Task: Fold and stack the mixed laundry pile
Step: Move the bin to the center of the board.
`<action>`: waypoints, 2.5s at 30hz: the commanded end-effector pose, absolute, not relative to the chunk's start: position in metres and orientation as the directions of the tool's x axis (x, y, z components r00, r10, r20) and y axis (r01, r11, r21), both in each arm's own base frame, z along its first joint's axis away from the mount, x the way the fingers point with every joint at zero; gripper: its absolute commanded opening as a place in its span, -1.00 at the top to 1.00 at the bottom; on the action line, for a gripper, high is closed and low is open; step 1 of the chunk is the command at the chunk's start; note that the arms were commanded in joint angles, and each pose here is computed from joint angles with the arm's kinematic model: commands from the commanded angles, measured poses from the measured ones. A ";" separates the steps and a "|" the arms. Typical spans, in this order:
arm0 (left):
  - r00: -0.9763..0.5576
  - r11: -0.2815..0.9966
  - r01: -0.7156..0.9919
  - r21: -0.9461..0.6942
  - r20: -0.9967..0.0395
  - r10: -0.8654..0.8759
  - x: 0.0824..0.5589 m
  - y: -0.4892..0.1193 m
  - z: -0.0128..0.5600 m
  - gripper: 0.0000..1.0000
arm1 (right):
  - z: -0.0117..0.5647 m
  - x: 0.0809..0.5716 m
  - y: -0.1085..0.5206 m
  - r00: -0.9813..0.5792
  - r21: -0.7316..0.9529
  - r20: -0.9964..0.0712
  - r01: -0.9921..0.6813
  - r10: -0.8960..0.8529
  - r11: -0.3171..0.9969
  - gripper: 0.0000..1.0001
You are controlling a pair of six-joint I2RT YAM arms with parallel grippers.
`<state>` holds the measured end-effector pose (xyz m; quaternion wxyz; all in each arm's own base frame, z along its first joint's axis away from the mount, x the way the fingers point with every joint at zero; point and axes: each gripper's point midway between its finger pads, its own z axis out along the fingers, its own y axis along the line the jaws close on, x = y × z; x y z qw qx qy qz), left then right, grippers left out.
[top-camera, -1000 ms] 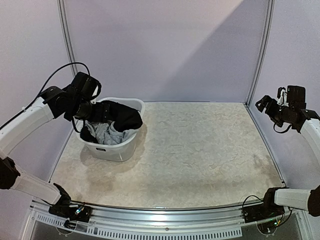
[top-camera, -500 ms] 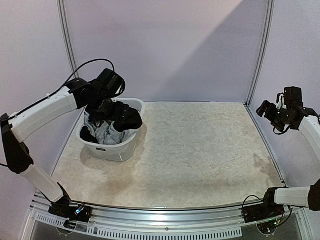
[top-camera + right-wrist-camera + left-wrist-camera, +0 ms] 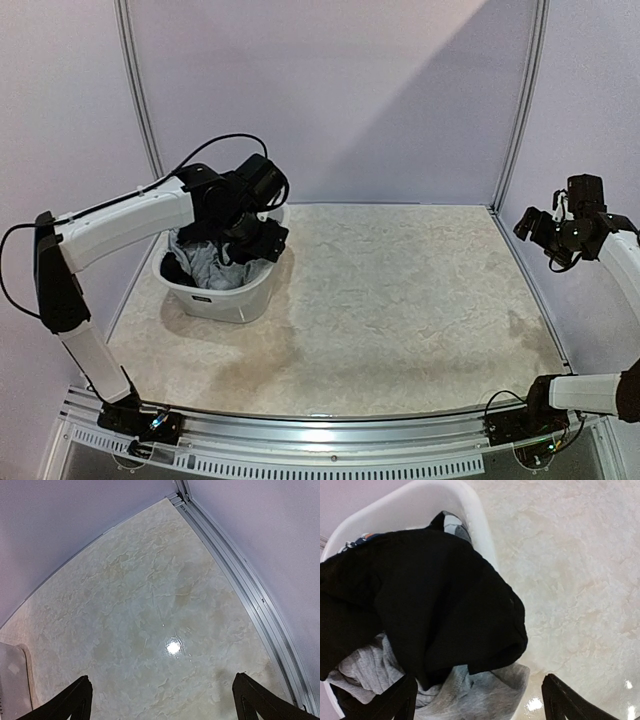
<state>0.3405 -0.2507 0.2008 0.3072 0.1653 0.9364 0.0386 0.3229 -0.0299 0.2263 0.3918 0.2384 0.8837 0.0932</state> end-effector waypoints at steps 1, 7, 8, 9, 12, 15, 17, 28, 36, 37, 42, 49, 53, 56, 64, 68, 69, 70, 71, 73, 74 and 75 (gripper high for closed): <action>-0.803 0.944 0.285 0.167 -0.497 0.330 0.335 -0.262 0.171 -0.75 | 0.235 0.323 -0.034 -0.572 0.335 -0.663 0.351 0.483 0.875 -0.98; -0.831 0.934 0.272 0.232 -0.433 0.349 0.334 -0.256 0.142 -0.68 | 0.240 0.323 -0.030 -0.572 0.349 -0.663 0.334 0.483 0.875 -0.98; -0.832 0.932 0.274 0.238 -0.427 0.354 0.335 -0.256 0.139 -0.66 | 0.240 0.323 -0.029 -0.574 0.350 -0.661 0.333 0.483 0.876 -0.98; -0.834 0.929 0.278 0.243 -0.419 0.359 0.334 -0.255 0.135 -0.60 | 0.239 0.323 -0.029 -0.578 0.352 -0.658 0.330 0.483 0.876 -0.98; -0.837 0.924 0.284 0.257 -0.403 0.369 0.335 -0.255 0.125 -0.23 | 0.238 0.323 -0.026 -0.587 0.362 -0.649 0.320 0.484 0.875 -0.98; -0.838 0.922 0.299 0.248 -0.394 0.378 0.333 -0.259 0.121 0.22 | 0.238 0.324 -0.020 -0.599 0.383 -0.638 0.300 0.485 0.874 -0.98; -0.831 0.919 0.317 0.236 -0.398 0.389 0.331 -0.265 0.122 0.38 | 0.241 0.326 -0.014 -0.603 0.404 -0.635 0.272 0.482 0.873 -0.98; -0.703 0.821 0.525 0.222 -0.430 0.566 0.294 -0.325 0.138 0.79 | 0.259 0.335 0.024 -0.629 0.538 -0.633 0.061 0.451 0.841 -0.98; -0.531 0.639 0.742 0.204 -0.404 0.745 0.241 -0.367 0.148 0.74 | 0.252 0.345 0.052 -0.682 0.576 -0.605 -0.018 0.411 0.817 -0.98; -0.505 0.611 0.767 0.197 -0.401 0.764 0.234 -0.372 0.149 0.72 | 0.252 0.346 0.057 -0.689 0.573 -0.607 -0.035 0.396 0.819 -0.98; -0.322 0.413 0.881 0.230 -0.347 0.881 0.193 -0.386 0.142 0.61 | 0.243 0.350 0.096 -0.749 0.552 -0.598 -0.129 0.283 0.824 -0.98; -0.177 0.292 0.909 0.296 -0.360 0.916 0.176 -0.382 0.151 0.58 | 0.225 0.354 0.153 -0.807 0.496 -0.582 -0.257 0.098 0.829 -0.98; -0.144 0.273 0.904 0.331 -0.366 0.920 0.177 -0.376 0.159 0.47 | 0.217 0.358 0.179 -0.821 0.488 -0.570 -0.296 0.043 0.821 -0.98; -0.160 0.283 0.893 0.351 -0.341 0.927 0.180 -0.371 0.158 0.30 | 0.209 0.363 0.195 -0.833 0.487 -0.553 -0.310 0.013 0.816 -0.97; -0.228 0.351 0.847 0.399 -0.324 0.918 0.190 -0.361 0.162 -0.48 | 0.176 0.376 0.234 -0.858 0.427 -0.503 -0.348 -0.101 0.834 -0.87; -0.241 0.393 0.827 0.402 -0.378 0.894 0.194 -0.362 0.177 -0.99 | 0.163 0.373 0.254 -0.863 0.423 -0.483 -0.377 -0.146 0.824 -0.83; -0.244 0.404 0.823 0.400 -0.393 0.886 0.194 -0.363 0.182 -0.99 | 0.157 0.372 0.257 -0.870 0.423 -0.468 -0.377 -0.158 0.824 -0.80; -0.243 0.411 0.819 0.400 -0.407 0.881 0.195 -0.363 0.187 -0.99 | 0.154 0.372 0.261 -0.872 0.423 -0.462 -0.379 -0.164 0.823 -0.77; -0.242 0.417 0.816 0.400 -0.420 0.875 0.195 -0.364 0.191 -0.99 | 0.151 0.372 0.263 -0.875 0.424 -0.452 -0.378 -0.170 0.823 -0.74; -0.263 0.455 0.804 0.384 -0.457 0.850 0.196 -0.364 0.198 -0.99 | 0.143 0.372 0.268 -0.884 0.420 -0.432 -0.373 -0.180 0.827 -0.66; -0.269 0.468 0.799 0.377 -0.472 0.840 0.196 -0.364 0.202 -0.99 | 0.143 0.374 0.270 -0.884 0.415 -0.431 -0.374 -0.183 0.830 -0.61; -0.272 0.476 0.798 0.371 -0.483 0.833 0.196 -0.364 0.205 -0.99 | 0.139 0.374 0.272 -0.886 0.408 -0.424 -0.372 -0.188 0.834 -0.56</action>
